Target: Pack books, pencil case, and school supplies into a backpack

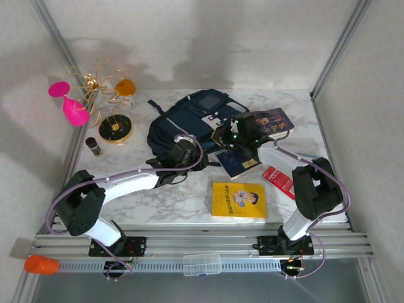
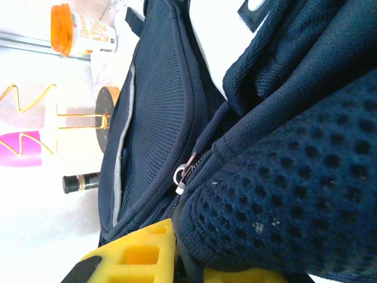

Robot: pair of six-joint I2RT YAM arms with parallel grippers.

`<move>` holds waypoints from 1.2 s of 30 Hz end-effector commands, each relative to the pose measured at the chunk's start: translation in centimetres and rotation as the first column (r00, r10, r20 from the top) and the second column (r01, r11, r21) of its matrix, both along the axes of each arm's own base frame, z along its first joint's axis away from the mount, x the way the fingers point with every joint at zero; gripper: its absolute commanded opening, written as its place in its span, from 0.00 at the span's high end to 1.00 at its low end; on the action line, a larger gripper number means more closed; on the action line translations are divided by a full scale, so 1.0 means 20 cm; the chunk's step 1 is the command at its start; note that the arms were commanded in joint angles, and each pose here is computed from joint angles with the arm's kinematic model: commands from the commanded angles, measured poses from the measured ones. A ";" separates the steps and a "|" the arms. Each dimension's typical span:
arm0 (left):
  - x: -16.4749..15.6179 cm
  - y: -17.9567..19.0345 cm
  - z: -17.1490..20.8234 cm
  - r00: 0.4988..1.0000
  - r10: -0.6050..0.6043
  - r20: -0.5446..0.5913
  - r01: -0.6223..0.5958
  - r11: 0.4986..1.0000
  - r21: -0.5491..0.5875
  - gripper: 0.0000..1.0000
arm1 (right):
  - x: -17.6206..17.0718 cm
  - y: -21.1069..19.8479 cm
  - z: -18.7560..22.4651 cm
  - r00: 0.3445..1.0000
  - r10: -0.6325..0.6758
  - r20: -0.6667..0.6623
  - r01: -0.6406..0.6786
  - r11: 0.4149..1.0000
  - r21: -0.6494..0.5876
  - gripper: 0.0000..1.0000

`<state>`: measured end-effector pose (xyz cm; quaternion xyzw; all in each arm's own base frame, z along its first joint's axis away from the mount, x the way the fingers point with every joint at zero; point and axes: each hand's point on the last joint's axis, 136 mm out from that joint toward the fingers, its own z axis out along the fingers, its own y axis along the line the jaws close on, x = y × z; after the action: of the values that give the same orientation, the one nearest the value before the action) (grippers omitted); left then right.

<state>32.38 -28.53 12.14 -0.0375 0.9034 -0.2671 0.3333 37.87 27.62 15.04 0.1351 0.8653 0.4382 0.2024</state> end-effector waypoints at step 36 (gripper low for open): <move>0.14 0.10 0.11 0.994 0.052 0.100 -0.057 0.997 0.049 1.00 | 0.04 -0.07 0.16 0.995 0.006 0.097 -0.011 0.999 0.049 1.00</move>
<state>35.11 -28.44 13.05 -0.0420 0.8948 -0.2557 0.3635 38.74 26.88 16.09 0.1433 0.8527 0.4552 0.2123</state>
